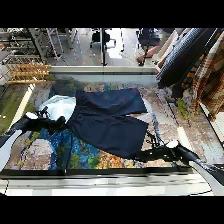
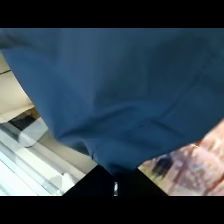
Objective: Fold the clothes and pants, and hang the long-sleeved shirts on hangers.
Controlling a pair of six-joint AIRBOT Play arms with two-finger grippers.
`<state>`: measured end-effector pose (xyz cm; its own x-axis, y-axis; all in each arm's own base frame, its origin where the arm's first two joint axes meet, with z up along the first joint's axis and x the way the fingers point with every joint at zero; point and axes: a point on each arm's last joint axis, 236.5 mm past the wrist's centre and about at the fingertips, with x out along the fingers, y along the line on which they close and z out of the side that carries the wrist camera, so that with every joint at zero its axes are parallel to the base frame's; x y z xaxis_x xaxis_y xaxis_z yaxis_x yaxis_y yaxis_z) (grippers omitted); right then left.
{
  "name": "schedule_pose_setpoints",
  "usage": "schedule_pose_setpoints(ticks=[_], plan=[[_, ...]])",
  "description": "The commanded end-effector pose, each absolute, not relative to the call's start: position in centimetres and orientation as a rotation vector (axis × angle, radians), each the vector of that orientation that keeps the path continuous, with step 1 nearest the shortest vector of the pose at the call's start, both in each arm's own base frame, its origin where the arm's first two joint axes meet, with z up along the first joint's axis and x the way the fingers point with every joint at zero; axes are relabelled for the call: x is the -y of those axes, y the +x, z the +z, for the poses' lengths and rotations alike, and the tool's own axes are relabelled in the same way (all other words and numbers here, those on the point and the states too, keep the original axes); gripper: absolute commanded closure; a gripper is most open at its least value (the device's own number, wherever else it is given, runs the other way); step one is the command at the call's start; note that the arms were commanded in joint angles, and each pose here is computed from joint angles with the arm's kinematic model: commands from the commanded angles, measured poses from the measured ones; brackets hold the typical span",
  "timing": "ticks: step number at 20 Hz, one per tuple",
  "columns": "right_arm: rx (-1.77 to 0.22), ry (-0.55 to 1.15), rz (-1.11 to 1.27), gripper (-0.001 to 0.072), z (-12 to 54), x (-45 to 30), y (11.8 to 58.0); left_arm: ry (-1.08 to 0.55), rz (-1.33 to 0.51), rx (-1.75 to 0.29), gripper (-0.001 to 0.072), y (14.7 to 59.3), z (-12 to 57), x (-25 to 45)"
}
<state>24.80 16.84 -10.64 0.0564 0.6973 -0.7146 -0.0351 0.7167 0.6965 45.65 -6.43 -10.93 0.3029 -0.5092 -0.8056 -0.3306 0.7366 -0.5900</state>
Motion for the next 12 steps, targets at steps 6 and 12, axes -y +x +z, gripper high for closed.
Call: schedule_pose_setpoints(ticks=[6,12], plan=[[-1.379,0.145,0.673,0.0701,-1.3,-12.9,21.6,-0.562,-0.436,-1.175,0.0698,45.5,1.1,7.2],[-0.513,-0.224,0.365,0.0701,29.2,-6.8,22.0,-0.428,-0.86,-0.717,0.0696,38.9,27.8,13.0]])
